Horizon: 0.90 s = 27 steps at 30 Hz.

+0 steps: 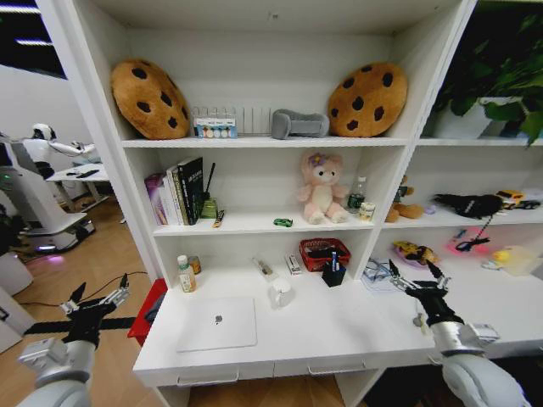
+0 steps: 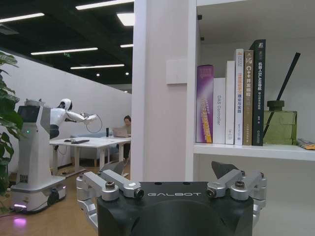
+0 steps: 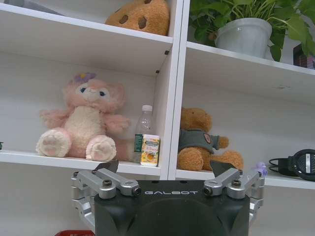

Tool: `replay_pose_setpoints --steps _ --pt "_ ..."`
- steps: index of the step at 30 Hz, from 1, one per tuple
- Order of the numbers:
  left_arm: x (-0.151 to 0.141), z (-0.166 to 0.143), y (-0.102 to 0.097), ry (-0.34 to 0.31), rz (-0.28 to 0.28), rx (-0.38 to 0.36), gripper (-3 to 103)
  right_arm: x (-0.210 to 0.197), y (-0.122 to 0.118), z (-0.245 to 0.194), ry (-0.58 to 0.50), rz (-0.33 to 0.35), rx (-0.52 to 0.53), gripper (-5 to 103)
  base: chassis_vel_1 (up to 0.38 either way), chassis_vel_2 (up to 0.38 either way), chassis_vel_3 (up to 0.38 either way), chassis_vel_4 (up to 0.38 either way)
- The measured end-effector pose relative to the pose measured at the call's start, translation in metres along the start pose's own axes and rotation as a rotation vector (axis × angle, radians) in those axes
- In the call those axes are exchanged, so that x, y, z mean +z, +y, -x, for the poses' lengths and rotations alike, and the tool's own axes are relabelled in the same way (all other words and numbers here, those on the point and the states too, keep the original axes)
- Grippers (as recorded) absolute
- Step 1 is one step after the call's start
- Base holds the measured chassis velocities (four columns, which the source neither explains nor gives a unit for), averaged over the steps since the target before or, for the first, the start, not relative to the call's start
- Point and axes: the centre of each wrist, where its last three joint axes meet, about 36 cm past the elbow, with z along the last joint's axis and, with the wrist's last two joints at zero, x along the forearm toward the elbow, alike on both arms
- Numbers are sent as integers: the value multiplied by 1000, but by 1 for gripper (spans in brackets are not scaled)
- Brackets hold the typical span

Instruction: Organize the objects on the table.

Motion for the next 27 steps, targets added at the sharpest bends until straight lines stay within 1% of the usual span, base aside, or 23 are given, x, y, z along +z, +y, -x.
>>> replay_pose_setpoints --steps 7,12,21,27 --pt "0 0 0 0 0 0 100 0 0 0 0 0 0 100 36 -19 -18 26" --pt "0 0 0 0 0 0 100 0 0 0 0 0 0 100 134 -84 -148 111" --pt "0 0 0 0 0 0 100 0 0 0 0 0 0 100 212 -223 -225 224" --pt "0 0 0 0 0 0 100 0 0 0 0 0 0 100 317 -297 -290 307"
